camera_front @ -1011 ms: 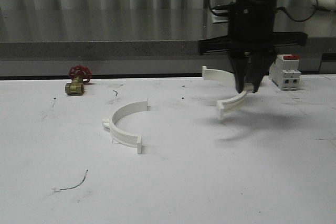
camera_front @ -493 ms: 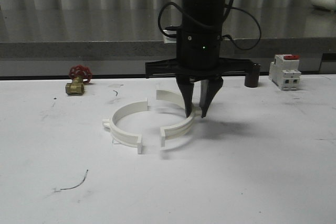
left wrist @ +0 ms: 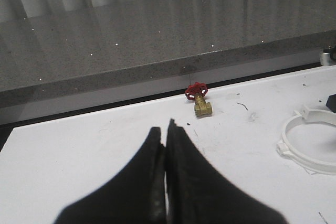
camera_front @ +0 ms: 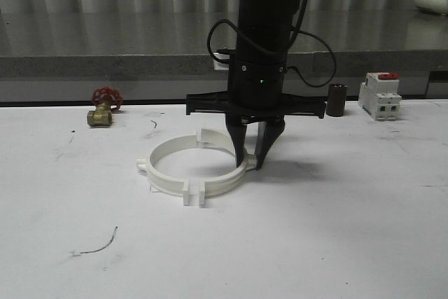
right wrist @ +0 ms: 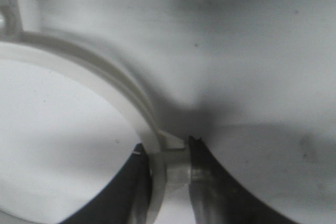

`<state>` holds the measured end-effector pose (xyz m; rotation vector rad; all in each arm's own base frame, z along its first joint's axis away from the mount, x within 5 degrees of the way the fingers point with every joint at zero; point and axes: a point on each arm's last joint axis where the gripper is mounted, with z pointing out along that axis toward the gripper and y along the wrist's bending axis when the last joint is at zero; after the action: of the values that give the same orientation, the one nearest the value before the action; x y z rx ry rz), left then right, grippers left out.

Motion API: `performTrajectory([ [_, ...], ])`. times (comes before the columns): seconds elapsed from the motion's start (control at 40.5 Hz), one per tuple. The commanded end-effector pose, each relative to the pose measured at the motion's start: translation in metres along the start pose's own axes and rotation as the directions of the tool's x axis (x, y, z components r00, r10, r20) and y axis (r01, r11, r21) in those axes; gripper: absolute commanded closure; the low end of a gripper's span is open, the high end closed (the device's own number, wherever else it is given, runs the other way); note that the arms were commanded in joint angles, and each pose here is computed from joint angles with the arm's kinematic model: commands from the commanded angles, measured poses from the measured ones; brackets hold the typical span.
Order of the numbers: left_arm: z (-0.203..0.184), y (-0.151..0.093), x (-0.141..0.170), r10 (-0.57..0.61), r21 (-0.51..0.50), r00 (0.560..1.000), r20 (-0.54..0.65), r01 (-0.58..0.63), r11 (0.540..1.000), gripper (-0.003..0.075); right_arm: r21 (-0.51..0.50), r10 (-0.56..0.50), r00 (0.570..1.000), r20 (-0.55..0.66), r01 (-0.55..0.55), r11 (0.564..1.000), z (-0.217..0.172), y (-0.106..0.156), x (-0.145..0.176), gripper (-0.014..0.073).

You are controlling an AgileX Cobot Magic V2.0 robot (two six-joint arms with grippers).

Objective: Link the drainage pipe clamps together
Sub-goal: 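Press the held half-ring down onto the other half to join them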

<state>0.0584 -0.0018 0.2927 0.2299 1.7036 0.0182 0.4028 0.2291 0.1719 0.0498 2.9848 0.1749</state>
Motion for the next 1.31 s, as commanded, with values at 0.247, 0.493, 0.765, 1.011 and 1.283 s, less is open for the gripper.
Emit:
performTrajectory([
  [0.247,-0.0020,0.0000,-0.0143,0.001,0.010,0.996,0.090,-0.002,1.000,0.0741,-0.071,0.013,0.996,0.093,-0.006,0.997,-0.0373,0.0056,-0.0073,0.0452],
  [0.493,-0.0020,0.0000,-0.0143,0.001,0.010,0.996,0.090,-0.002,1.000,0.0741,-0.085,0.021,0.995,0.093,-0.013,0.996,-0.0374,0.0068,-0.0074,0.0452],
  [0.765,-0.0020,0.0000,-0.0143,0.001,0.010,0.996,0.090,-0.002,1.000,0.0741,-0.088,0.025,0.996,0.091,-0.017,0.996,-0.0374,0.0070,-0.0072,0.0452],
  [1.011,-0.0020,0.0000,-0.0143,0.001,0.010,0.996,0.090,-0.002,1.000,0.0741,-0.089,0.026,0.996,0.090,-0.017,0.996,-0.0374,0.0071,-0.0072,0.0450],
  [1.283,-0.0020,0.0000,-0.0143,0.001,0.010,0.996,0.090,-0.002,1.000,0.0741,-0.093,0.041,0.995,0.087,-0.033,0.995,-0.0374,0.0074,-0.0070,0.0443],
])
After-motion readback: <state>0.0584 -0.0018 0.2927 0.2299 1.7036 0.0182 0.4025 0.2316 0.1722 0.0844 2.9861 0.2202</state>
